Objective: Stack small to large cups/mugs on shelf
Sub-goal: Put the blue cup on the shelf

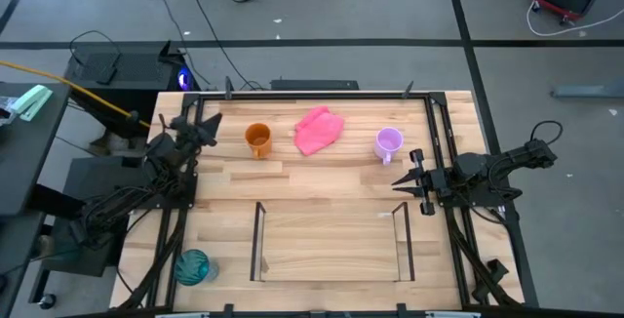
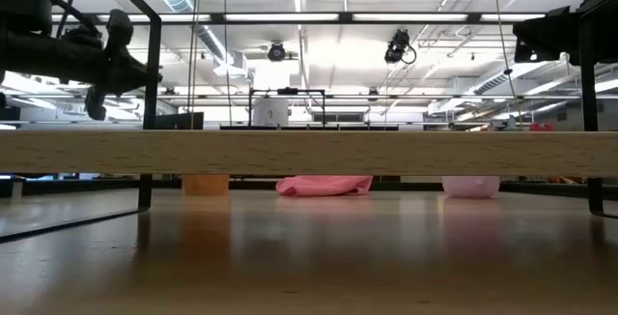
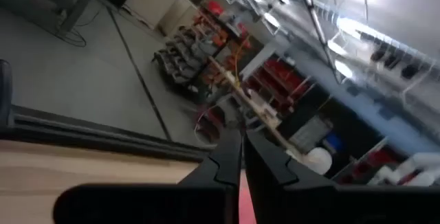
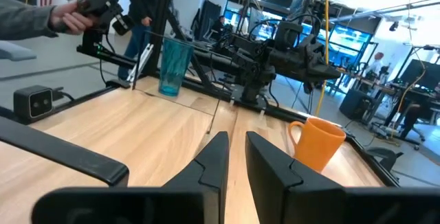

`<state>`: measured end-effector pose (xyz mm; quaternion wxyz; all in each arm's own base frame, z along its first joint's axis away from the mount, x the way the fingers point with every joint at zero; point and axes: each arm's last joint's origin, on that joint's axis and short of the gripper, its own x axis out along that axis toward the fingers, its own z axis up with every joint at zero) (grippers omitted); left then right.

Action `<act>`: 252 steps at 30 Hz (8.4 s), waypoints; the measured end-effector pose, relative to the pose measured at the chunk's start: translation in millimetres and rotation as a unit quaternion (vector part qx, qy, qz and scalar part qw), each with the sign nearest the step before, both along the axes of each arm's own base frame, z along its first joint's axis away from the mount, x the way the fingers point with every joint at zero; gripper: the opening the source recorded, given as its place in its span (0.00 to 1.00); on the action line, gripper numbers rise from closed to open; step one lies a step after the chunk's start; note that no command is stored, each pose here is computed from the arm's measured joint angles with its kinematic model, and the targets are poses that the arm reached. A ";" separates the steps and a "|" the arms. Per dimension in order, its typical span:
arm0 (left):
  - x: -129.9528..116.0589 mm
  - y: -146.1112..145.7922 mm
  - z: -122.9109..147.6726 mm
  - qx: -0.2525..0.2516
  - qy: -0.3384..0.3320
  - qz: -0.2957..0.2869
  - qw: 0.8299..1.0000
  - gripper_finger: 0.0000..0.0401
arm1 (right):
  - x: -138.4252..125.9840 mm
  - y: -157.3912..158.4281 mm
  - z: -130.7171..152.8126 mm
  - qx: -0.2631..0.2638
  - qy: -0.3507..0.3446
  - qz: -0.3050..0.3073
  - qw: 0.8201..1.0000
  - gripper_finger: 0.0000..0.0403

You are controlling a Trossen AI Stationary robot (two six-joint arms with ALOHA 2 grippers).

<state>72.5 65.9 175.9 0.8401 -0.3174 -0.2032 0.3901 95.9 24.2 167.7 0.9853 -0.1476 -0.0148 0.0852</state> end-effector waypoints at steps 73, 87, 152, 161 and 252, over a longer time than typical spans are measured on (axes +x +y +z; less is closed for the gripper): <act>-54.7 -130.8 238.4 0.231 0.159 -0.287 0.916 0.05 | -9.1 -7.3 48.0 0.237 -0.162 -0.042 0.957 0.14; -54.3 -173.0 249.0 0.277 0.126 -0.261 0.916 0.04 | -3.7 -5.7 50.4 0.224 -0.134 -0.049 0.964 0.14; -18.3 3.8 84.3 0.142 0.174 -0.090 0.970 0.05 | 21.8 6.7 26.9 0.221 0.011 0.014 0.975 0.14; 5.2 -16.3 83.3 0.143 0.139 -0.255 0.946 0.02 | 21.8 6.7 26.8 0.221 0.011 0.014 0.975 0.14; 24.0 -266.8 136.7 -0.424 0.560 -0.285 0.652 0.19 | 21.7 7.7 21.9 0.276 0.051 0.025 0.959 0.14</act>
